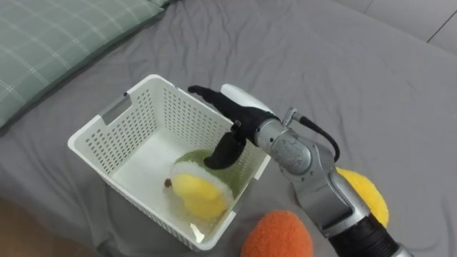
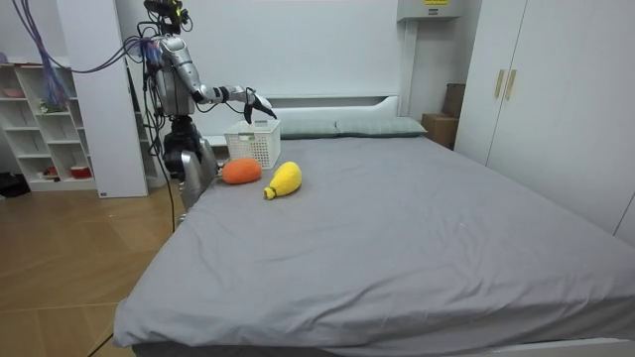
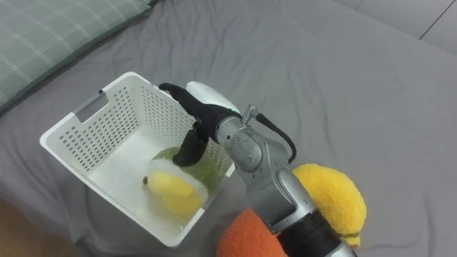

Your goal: Collect toys from the bed

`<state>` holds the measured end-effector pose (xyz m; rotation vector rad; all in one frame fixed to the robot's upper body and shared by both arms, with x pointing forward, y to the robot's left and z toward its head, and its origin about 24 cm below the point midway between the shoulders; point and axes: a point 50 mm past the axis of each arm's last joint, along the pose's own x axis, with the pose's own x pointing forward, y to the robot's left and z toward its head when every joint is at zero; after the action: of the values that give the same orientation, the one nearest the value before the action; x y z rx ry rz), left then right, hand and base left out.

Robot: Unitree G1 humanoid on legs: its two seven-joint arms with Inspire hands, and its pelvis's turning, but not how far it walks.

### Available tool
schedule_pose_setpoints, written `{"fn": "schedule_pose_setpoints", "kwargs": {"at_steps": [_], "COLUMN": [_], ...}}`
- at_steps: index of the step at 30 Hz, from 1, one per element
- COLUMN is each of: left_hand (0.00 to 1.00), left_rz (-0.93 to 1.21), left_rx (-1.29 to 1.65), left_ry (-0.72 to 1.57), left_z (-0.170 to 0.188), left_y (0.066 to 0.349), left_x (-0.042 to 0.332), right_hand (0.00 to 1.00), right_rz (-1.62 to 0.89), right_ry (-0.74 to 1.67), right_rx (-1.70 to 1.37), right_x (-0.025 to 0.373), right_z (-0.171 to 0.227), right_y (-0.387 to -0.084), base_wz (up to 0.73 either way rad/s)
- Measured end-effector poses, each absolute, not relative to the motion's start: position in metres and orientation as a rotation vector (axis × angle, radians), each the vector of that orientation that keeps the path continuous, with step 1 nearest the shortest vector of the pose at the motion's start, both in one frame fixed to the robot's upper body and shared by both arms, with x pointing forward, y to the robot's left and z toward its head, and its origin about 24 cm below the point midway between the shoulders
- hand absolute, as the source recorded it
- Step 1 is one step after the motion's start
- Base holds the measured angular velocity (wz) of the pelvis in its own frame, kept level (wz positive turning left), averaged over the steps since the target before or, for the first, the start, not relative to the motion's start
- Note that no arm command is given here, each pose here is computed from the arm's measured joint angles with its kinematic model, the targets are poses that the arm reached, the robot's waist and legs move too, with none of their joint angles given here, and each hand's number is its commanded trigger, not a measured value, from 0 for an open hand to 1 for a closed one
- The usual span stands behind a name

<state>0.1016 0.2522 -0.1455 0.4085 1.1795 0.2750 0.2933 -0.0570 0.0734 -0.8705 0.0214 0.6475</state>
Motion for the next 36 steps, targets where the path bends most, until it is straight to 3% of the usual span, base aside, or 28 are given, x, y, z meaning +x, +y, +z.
{"fn": "schedule_pose_setpoints", "kwargs": {"at_steps": [17, 28, 36], "left_hand": [0.00, 0.00, 0.00], "left_rz": [0.250, 0.309, 0.345], "left_rx": [0.452, 0.423, 0.390], "left_ry": [1.174, 1.223, 1.242], "left_z": [-0.146, -0.150, -0.152], "left_y": [0.249, 0.250, 0.251], "left_x": [0.102, 0.076, 0.066], "right_hand": [0.00, 0.00, 0.00], "right_rz": [0.508, 0.179, -0.013], "right_ry": [-0.027, 0.031, 0.041], "right_rx": [-0.807, -0.715, -0.664], "right_x": [0.303, 0.301, 0.294], "right_z": [0.083, 0.074, 0.070], "right_y": [-0.077, -0.151, -0.187], "base_wz": [0.00, -0.13, -0.03]}}
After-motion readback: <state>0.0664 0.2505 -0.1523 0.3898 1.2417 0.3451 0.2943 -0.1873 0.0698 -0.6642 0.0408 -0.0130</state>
